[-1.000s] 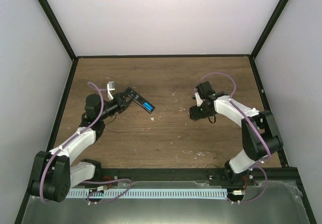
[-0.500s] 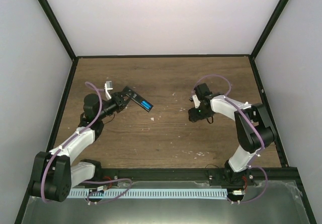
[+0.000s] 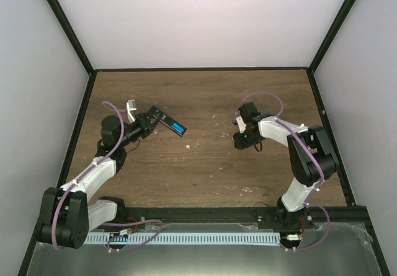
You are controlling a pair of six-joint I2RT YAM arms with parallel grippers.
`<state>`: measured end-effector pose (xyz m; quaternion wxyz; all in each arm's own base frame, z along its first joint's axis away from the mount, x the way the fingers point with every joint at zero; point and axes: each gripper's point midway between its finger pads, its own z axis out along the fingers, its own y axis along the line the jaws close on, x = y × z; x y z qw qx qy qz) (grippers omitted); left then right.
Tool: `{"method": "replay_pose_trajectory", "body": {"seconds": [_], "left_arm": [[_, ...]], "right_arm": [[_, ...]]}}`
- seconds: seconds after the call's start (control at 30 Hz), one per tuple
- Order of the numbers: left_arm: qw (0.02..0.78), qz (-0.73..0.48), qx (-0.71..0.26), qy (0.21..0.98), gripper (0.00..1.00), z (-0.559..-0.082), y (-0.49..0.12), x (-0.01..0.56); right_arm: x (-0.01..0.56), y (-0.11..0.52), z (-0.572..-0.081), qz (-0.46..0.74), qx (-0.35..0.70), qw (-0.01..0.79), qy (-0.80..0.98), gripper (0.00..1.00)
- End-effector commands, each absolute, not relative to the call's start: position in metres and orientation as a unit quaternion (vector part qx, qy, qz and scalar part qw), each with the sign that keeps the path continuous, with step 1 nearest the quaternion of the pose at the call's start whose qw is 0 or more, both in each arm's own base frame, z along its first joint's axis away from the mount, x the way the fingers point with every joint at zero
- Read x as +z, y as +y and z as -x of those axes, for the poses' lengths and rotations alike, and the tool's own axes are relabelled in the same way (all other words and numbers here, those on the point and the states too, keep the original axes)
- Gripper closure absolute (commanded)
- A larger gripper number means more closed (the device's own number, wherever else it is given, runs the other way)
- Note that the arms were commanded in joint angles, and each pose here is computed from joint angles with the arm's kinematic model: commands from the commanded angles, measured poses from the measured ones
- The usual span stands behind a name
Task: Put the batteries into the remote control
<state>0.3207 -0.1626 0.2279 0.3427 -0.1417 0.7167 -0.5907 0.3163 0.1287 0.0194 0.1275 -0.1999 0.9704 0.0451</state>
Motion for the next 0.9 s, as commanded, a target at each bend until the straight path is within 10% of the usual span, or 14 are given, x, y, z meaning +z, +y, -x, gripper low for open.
{"method": "replay_pose_trajectory", "body": {"seconds": [0.0, 0.87], "left_arm": [[0.352, 0.137, -0.594, 0.71, 1.0, -0.318, -0.158, 0.232], [0.413, 0.289, -0.499, 0.705, 1.0, -0.283, -0.095, 0.13]], "right_arm": [[0.004, 0.124, -0.307, 0.201, 0.04, 0.094, 0.974, 0.56], [0.116, 0.205, -0.337, 0.303, 0.194, 0.271, 0.893, 0.76]]}}
